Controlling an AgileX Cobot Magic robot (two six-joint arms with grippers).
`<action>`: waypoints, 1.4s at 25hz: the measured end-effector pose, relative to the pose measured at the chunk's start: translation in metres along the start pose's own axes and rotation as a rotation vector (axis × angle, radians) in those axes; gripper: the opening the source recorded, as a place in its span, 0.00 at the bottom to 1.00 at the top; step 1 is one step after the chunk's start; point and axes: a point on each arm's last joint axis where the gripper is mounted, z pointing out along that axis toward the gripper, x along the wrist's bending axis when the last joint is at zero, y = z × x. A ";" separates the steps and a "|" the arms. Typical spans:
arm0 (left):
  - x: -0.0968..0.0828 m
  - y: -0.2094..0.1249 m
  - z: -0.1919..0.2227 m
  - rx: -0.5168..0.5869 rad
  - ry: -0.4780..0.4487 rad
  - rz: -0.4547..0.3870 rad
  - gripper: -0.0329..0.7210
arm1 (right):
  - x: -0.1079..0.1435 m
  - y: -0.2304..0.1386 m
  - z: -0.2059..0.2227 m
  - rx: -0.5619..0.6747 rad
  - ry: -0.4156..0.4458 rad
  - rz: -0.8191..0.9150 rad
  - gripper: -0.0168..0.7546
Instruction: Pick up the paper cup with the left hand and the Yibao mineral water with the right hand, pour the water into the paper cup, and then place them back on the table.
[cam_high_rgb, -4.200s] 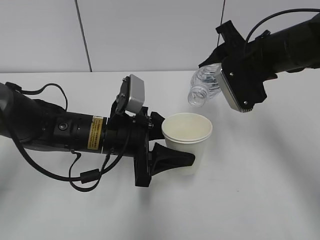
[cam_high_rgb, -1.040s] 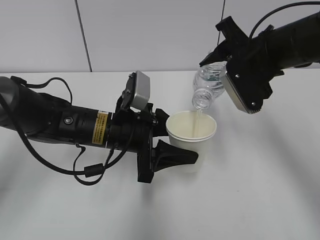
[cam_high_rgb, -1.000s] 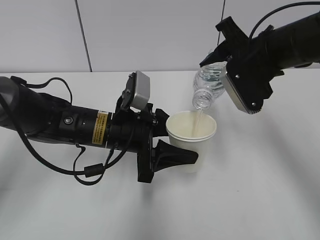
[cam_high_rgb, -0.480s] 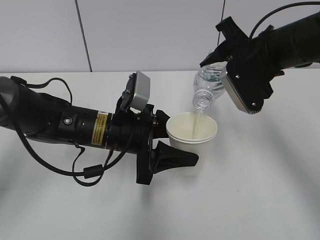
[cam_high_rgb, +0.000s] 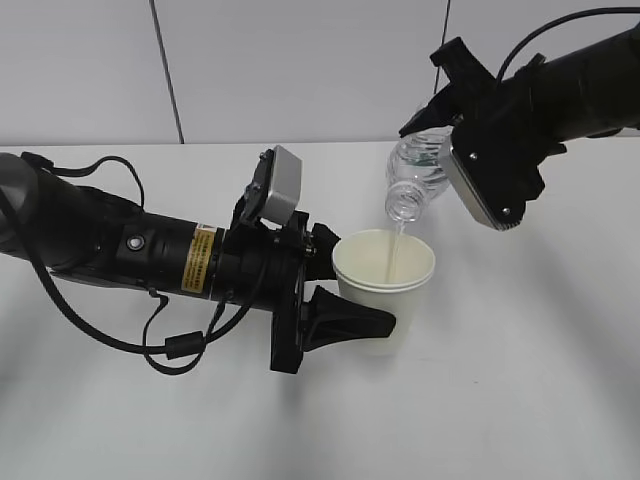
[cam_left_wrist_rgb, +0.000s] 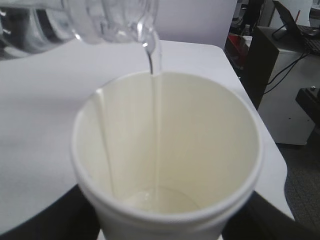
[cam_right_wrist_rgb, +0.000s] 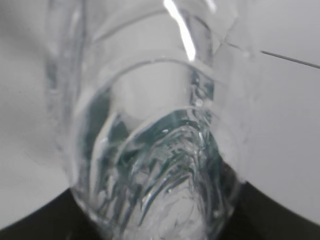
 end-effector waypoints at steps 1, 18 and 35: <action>0.000 0.000 0.000 0.000 0.000 0.000 0.60 | 0.000 0.000 0.000 0.000 0.000 0.000 0.53; 0.000 0.000 0.000 0.001 -0.002 0.001 0.60 | 0.001 -0.001 0.000 0.023 0.015 -0.038 0.53; -0.002 0.001 0.000 -0.015 -0.018 -0.005 0.60 | -0.009 0.014 0.007 0.028 0.000 -0.077 0.53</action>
